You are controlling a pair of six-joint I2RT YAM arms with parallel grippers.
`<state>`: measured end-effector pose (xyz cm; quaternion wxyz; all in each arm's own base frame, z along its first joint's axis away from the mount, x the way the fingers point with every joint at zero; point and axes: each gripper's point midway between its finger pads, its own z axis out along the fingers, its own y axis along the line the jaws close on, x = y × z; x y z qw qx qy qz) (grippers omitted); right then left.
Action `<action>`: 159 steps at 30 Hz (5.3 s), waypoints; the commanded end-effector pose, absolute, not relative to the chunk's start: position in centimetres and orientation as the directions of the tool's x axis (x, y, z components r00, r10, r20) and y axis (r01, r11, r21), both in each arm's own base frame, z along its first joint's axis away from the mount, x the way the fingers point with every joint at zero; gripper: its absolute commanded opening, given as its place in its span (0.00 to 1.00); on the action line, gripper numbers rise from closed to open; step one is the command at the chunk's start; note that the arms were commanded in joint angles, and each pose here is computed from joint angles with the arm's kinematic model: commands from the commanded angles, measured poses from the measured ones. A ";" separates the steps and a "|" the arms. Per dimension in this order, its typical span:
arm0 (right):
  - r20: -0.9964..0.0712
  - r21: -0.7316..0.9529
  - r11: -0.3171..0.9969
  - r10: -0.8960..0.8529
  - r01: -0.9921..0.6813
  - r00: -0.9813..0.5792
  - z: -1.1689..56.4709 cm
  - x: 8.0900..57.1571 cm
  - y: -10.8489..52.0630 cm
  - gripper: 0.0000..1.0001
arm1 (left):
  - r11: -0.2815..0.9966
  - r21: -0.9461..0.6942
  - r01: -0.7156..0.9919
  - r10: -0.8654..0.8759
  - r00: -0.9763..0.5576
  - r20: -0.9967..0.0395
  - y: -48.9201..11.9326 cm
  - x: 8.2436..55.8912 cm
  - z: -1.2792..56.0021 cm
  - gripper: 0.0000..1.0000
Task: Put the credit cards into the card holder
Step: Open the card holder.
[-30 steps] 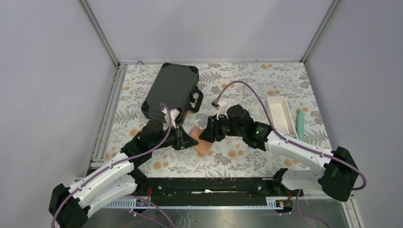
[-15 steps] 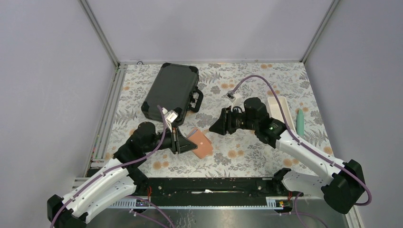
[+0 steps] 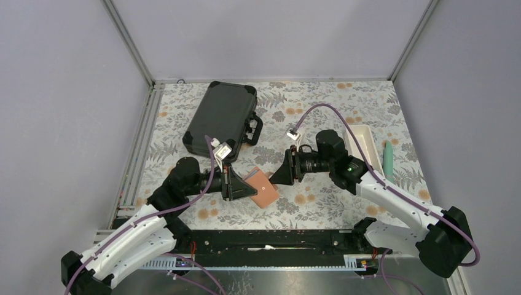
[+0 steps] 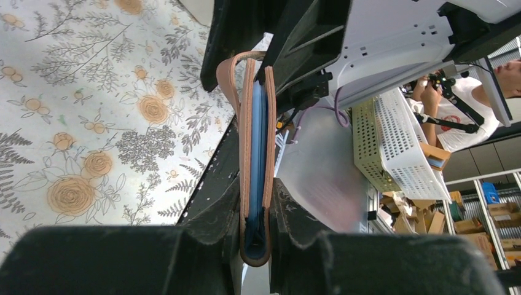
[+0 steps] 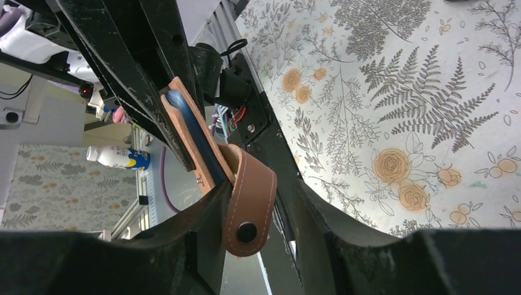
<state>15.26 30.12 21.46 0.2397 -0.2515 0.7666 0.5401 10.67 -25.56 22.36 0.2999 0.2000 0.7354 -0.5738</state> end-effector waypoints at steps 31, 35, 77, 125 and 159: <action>-0.650 0.754 -0.005 -0.144 -0.657 -0.746 24.9 10.8 32.7 0.08 | 0.259 -0.627 0.734 -0.142 -0.614 -0.777 -26.4 13.7 25.5 0.17; -0.676 0.715 0.218 -0.024 -0.664 -0.736 23.6 13.9 31.8 0.00 | 0.440 -0.621 0.648 -0.240 -0.582 -0.777 -24.1 16.1 24.5 0.95; -0.666 0.590 0.708 0.157 -0.387 -0.729 17.6 20.8 28.3 0.00 | 0.361 -0.843 0.399 -0.344 -0.783 -0.518 -28.6 18.3 18.7 0.46; -0.575 0.734 0.471 0.046 -0.490 -0.817 16.2 16.6 37.0 0.25 | 0.694 -0.704 0.151 -0.200 -0.898 -0.391 -26.2 18.1 10.5 0.00; -0.516 0.375 0.887 -0.042 -0.270 -0.855 2.9 18.9 29.6 0.25 | 0.676 -0.709 0.202 -0.157 -0.900 -0.407 -24.9 17.8 8.6 0.00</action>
